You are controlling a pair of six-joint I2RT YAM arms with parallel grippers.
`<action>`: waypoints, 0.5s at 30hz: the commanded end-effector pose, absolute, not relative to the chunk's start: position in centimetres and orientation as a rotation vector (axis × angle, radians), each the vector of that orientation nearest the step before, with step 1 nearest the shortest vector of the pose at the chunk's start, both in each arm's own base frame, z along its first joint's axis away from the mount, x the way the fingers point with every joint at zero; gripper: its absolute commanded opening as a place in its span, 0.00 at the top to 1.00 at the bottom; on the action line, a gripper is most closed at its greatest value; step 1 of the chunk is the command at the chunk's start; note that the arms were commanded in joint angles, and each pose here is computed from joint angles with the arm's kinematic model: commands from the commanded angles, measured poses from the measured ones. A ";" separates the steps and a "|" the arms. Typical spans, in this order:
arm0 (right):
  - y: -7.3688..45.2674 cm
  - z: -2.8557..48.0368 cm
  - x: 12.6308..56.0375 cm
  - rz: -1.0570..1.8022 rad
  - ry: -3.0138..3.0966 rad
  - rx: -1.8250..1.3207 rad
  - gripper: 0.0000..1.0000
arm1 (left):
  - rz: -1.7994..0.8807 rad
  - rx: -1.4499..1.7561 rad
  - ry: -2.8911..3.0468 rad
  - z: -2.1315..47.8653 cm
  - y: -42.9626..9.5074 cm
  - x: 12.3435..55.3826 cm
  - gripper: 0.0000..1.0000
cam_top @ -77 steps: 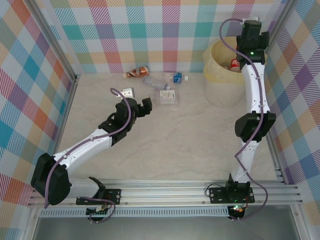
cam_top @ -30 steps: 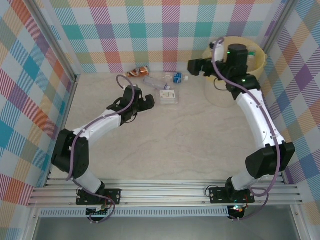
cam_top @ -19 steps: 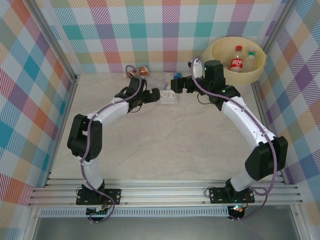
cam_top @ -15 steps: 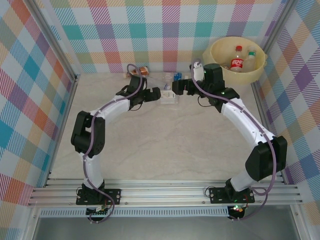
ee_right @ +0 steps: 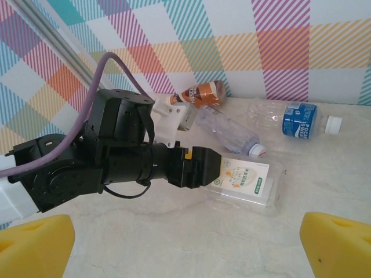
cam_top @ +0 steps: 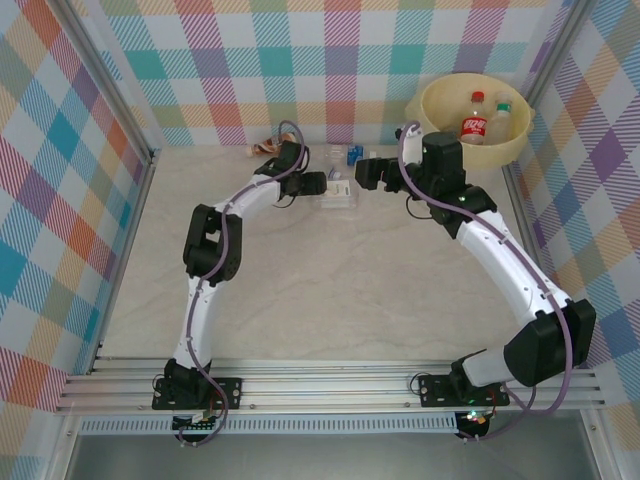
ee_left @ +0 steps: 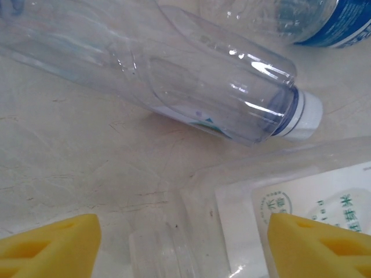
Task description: Put the plastic bottles in the bin
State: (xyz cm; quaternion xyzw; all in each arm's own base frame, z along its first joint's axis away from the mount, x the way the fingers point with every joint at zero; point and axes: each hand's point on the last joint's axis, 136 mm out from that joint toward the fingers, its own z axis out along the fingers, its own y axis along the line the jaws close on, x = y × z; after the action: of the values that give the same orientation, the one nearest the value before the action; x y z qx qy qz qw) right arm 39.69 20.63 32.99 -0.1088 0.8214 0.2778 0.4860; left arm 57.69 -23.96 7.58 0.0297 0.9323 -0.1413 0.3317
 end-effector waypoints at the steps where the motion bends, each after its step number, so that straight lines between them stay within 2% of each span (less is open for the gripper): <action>1: 20.0 33.0 39.5 0.652 2.002 -0.247 0.00 | -0.349 0.108 2.458 7.6 -23.5 57.6 0.28; 8: 20.3 32.0 39.9 0.661 2.026 -0.234 0.00 | -0.405 0.111 2.498 6.9 -23.3 54.8 0.35; 15: 21.0 29.5 40.9 0.714 2.091 -0.169 0.00 | -0.512 0.019 2.523 7.8 -22.4 49.0 0.36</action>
State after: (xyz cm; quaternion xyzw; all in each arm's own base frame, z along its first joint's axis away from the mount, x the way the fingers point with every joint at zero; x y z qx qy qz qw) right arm 40.31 20.63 31.26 -0.0895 0.8353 0.2759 0.4670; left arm 51.68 -22.79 7.09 0.0264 0.9387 -0.1702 0.2986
